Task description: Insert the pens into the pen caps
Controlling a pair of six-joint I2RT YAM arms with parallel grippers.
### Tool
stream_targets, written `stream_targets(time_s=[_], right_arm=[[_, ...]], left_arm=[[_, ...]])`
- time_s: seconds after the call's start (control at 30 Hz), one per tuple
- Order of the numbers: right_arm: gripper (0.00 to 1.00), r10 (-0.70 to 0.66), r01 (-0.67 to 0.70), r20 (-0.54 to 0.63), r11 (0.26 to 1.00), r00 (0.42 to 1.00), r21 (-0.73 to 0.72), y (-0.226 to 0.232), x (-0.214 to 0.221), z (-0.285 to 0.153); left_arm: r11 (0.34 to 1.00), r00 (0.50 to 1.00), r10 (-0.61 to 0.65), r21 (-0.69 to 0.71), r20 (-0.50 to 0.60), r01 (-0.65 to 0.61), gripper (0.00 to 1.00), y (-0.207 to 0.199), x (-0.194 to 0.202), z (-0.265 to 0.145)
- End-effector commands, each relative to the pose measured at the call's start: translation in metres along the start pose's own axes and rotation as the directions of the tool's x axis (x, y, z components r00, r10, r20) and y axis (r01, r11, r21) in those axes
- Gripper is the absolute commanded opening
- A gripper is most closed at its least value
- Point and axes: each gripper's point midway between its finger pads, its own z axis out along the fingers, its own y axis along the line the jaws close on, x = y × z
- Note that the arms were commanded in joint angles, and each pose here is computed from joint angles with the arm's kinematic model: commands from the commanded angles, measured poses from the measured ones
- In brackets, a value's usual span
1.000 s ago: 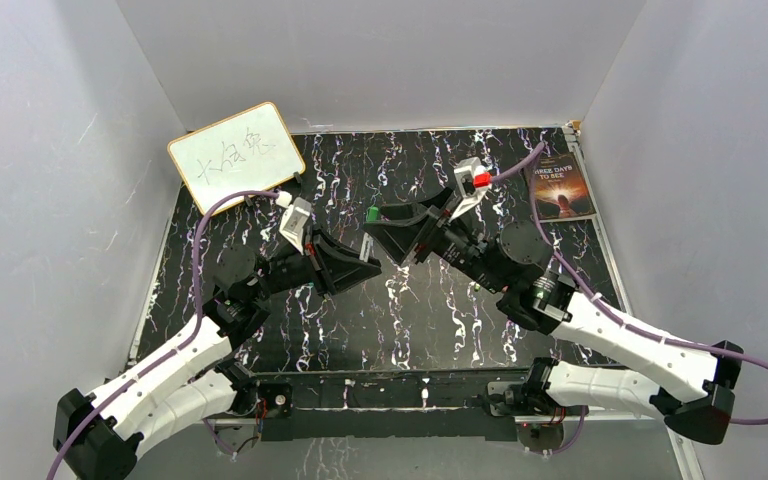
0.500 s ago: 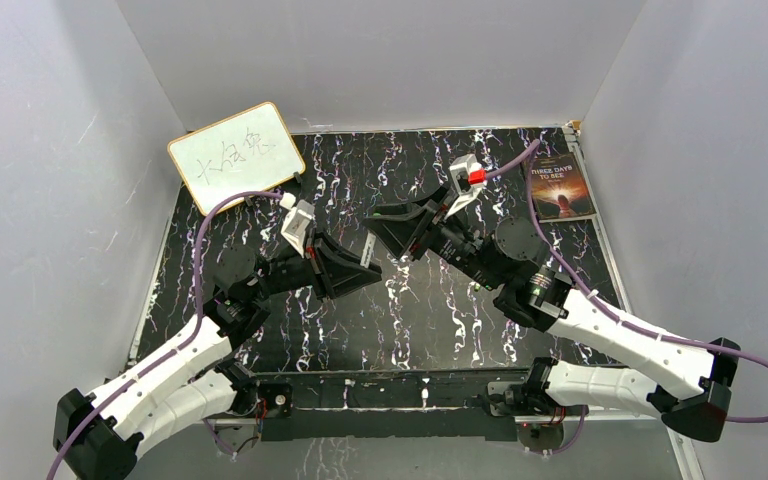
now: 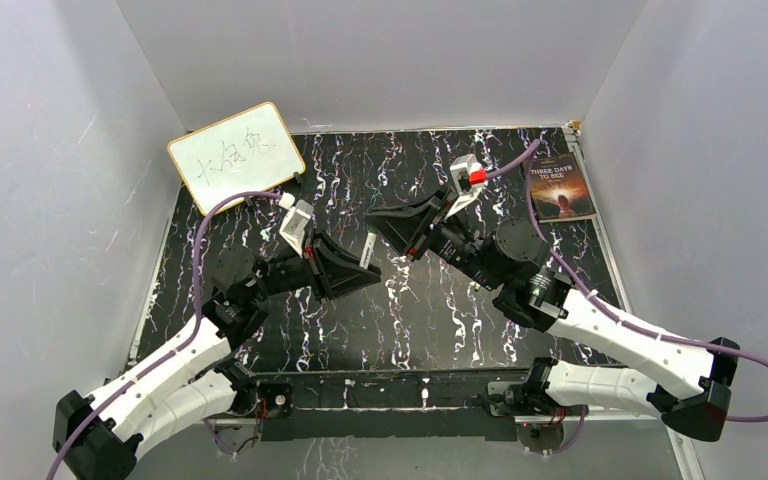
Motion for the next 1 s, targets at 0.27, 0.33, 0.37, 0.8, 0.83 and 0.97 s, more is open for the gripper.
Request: stream_targets(time_s=[0.27,0.33,0.37,0.8,0.83,0.97], right_arm=[[0.00,-0.008,0.011,0.056,0.999,0.998,-0.046,0.009,-0.020,-0.007],[0.00,-0.006,0.009,0.049,0.998,0.999,-0.056,0.010,-0.018,-0.007],[0.00,-0.005,0.008,0.043,0.998,0.999,-0.067,0.012,-0.017,-0.006],[0.00,0.087,-0.088,-0.015,0.985,0.996,-0.149,0.024,0.005,-0.005],[0.00,0.099,-0.100,-0.017,0.982,0.995,-0.157,0.025,0.006,-0.005],[0.00,0.120,-0.124,-0.037,0.977,0.992,-0.173,0.027,0.012,-0.005]], left_arm=[[0.999,0.993,0.008,0.043,0.122,-0.014,0.00,-0.021,-0.033,0.000],[0.999,0.991,-0.001,0.045,0.132,-0.005,0.00,-0.021,-0.035,0.002],[0.999,0.991,-0.001,0.048,0.136,-0.006,0.00,-0.022,-0.037,0.002],[0.998,0.987,-0.041,-0.036,0.156,0.047,0.00,0.001,-0.036,0.007],[0.998,0.987,-0.043,-0.037,0.155,0.050,0.00,0.002,-0.035,0.007],[0.998,0.982,-0.041,-0.036,0.182,0.048,0.00,0.003,-0.036,0.004]])
